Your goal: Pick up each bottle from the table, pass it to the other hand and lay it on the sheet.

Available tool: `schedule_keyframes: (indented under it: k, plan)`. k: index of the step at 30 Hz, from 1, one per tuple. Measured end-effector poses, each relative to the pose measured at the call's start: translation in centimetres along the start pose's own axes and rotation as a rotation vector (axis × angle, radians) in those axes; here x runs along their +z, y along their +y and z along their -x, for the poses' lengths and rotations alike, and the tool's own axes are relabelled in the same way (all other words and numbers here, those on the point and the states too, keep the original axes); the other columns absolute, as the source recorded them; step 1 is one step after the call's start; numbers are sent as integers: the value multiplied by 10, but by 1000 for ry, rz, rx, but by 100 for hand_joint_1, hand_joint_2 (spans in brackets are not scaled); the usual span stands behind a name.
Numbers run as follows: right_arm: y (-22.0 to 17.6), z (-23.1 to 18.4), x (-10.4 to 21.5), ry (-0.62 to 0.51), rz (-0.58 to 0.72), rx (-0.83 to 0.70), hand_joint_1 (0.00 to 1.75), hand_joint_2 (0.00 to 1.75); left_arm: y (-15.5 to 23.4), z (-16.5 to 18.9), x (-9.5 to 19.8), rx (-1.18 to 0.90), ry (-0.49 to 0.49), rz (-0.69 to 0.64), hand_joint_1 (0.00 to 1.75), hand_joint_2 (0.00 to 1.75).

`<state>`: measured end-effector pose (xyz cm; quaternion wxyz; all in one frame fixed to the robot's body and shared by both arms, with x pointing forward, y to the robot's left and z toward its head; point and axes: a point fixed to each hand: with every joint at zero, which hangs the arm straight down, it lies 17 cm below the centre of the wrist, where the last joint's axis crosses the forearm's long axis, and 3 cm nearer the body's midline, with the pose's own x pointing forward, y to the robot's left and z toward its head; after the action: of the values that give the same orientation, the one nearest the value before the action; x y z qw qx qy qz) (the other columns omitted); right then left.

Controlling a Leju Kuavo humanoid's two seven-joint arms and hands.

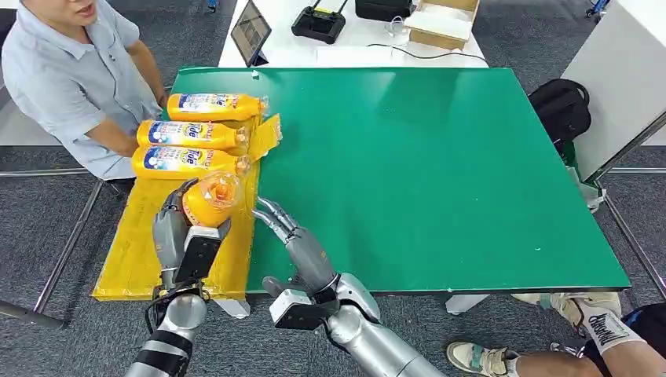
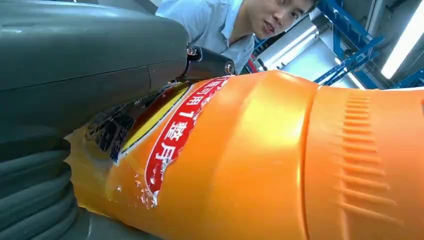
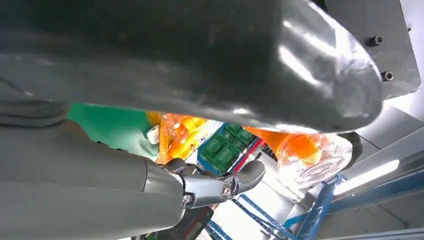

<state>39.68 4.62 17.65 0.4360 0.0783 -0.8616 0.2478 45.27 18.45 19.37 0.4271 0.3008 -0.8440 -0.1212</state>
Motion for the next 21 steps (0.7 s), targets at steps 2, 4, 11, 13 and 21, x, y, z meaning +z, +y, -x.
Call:
schedule_keyframes:
  k: [2,4,11,13,21]
  plan:
    - [0,0,0,0,0,0,0,0,0,0,0,0,0,0,175,175]
    - [0,0,0,0,0,0,0,0,1,1,0,-1,2,-2,175,175]
    - [0,0,0,0,0,0,0,0,1,1,0,-2,2,-3,175,175]
    - [0,0,0,0,0,0,0,0,1,1,0,-2,2,-3,175,175]
    - [0,0,0,0,0,0,0,0,1,1,0,-2,3,-3,175,175]
